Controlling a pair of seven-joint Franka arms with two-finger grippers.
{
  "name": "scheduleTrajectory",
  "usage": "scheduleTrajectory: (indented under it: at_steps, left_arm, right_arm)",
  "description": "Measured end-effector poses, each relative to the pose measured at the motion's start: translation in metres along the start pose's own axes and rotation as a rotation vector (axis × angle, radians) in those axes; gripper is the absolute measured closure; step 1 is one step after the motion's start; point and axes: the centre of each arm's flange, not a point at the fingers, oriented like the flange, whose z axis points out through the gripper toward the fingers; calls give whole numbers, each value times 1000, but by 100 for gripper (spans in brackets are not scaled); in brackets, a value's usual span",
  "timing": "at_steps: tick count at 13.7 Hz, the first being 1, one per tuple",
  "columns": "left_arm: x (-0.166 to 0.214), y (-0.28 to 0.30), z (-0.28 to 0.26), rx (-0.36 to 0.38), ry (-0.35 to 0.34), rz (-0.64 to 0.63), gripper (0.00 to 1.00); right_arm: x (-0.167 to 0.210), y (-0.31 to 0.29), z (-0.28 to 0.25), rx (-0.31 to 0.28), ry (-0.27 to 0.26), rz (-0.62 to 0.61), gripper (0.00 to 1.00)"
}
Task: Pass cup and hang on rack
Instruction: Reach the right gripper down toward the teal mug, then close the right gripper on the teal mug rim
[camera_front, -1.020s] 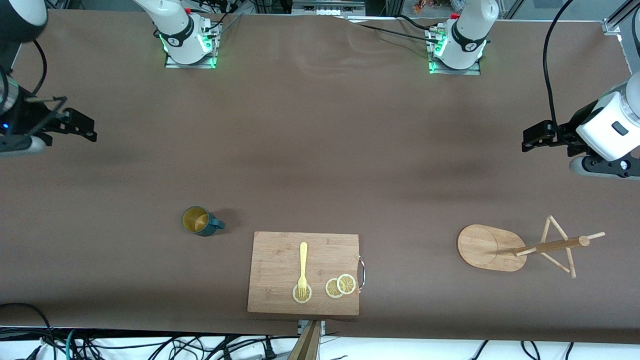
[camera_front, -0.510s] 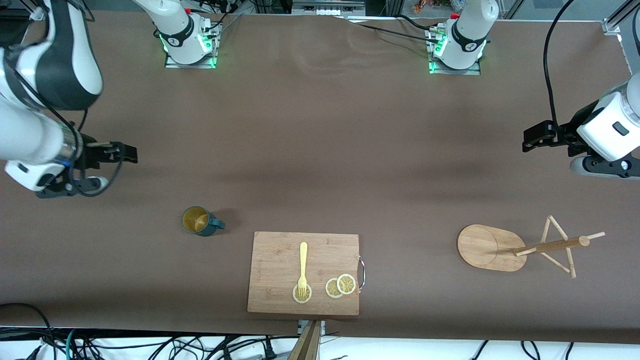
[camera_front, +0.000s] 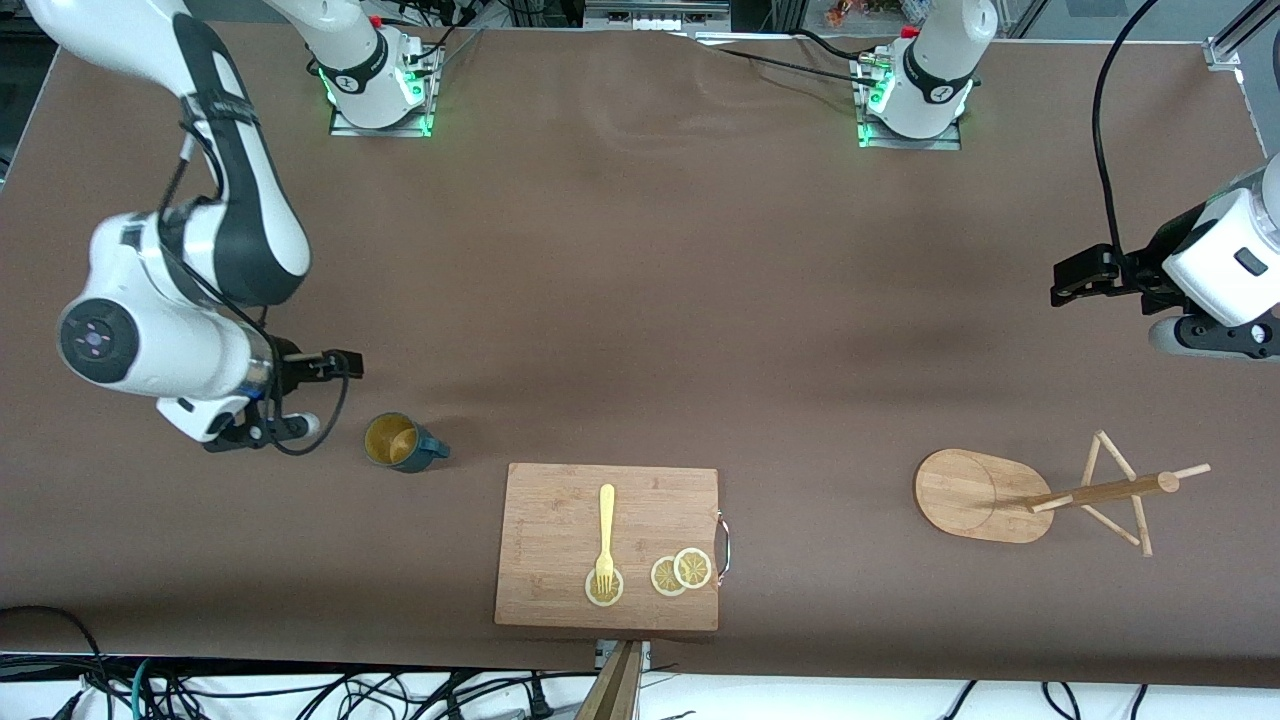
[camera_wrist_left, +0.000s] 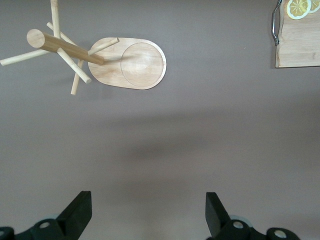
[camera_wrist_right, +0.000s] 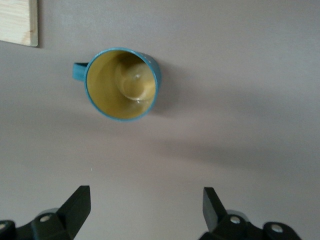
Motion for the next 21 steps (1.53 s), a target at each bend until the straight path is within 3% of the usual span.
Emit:
scheduleTrajectory:
  at_steps: [6,12,13,19,20,21]
  left_arm:
    - [1,0,2,0,-3,0,0]
    - [1,1,1,0,-2,2,0]
    - [1,2,0,0,0,3,0]
    - [1,2,-1,0,4,3,0]
    - [1,2,-1,0,4,3,0]
    - [1,2,-1,0,3,3,0]
  right_arm:
    - [46,-16,33,-4,66,44,3]
    - [65,-9,63,-7,56,60,9]
    - [65,-9,69,-7,49,61,16]
    - [67,-8,86,-7,27,65,86]
    - [67,-8,86,-7,28,64,95]
    - [67,-10,85,-7,30,62,96]
